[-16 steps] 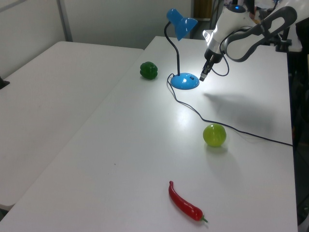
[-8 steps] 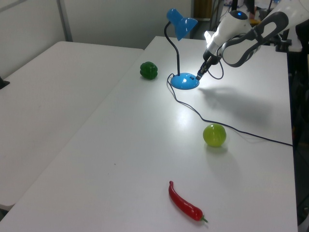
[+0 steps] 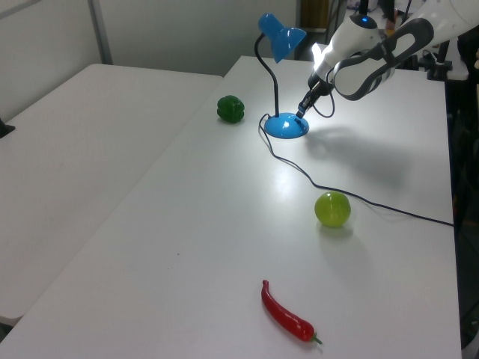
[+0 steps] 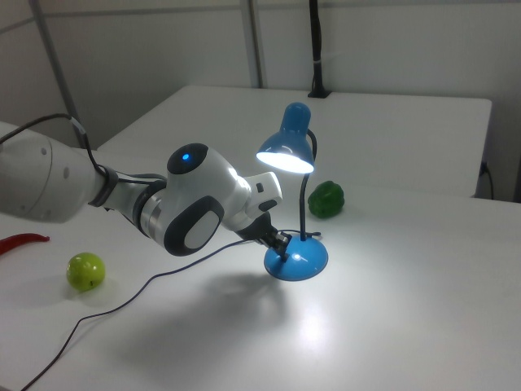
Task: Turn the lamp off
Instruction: 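Press the switch on the blue lamp base with the gripper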
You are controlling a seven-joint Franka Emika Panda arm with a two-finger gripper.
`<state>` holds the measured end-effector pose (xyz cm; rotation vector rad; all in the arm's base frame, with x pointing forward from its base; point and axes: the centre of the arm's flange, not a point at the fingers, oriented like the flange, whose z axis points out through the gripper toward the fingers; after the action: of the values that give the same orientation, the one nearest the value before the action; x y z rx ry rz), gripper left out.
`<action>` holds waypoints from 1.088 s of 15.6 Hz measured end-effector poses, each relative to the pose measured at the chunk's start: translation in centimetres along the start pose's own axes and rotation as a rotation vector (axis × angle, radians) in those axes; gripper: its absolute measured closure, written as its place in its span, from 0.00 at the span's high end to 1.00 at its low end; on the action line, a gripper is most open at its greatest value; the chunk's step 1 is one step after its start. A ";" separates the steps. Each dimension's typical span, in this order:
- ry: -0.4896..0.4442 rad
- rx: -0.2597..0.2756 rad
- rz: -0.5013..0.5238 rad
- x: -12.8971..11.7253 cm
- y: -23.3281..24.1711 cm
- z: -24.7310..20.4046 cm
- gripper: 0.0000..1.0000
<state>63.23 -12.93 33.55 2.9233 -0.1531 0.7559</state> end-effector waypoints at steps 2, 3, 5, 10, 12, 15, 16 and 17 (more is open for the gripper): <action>-0.006 -0.003 -0.003 0.0 -0.1 0.7 0.01; -0.009 -0.004 -0.004 -0.1 -0.1 0.9 0.01; -0.013 -0.004 -0.005 -0.2 -0.1 1.2 0.01; -0.013 -0.004 -0.006 -0.2 -0.1 1.2 0.01; -0.014 -0.004 -0.006 -0.2 -0.1 1.2 0.01; -0.018 -0.005 -0.006 -0.4 -0.1 1.4 0.01; -0.018 -0.005 -0.006 -0.4 -0.1 1.4 0.01; -0.018 -0.005 -0.006 -0.4 -0.1 1.4 0.01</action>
<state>63.53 -12.95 32.14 2.9258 -0.1482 0.7272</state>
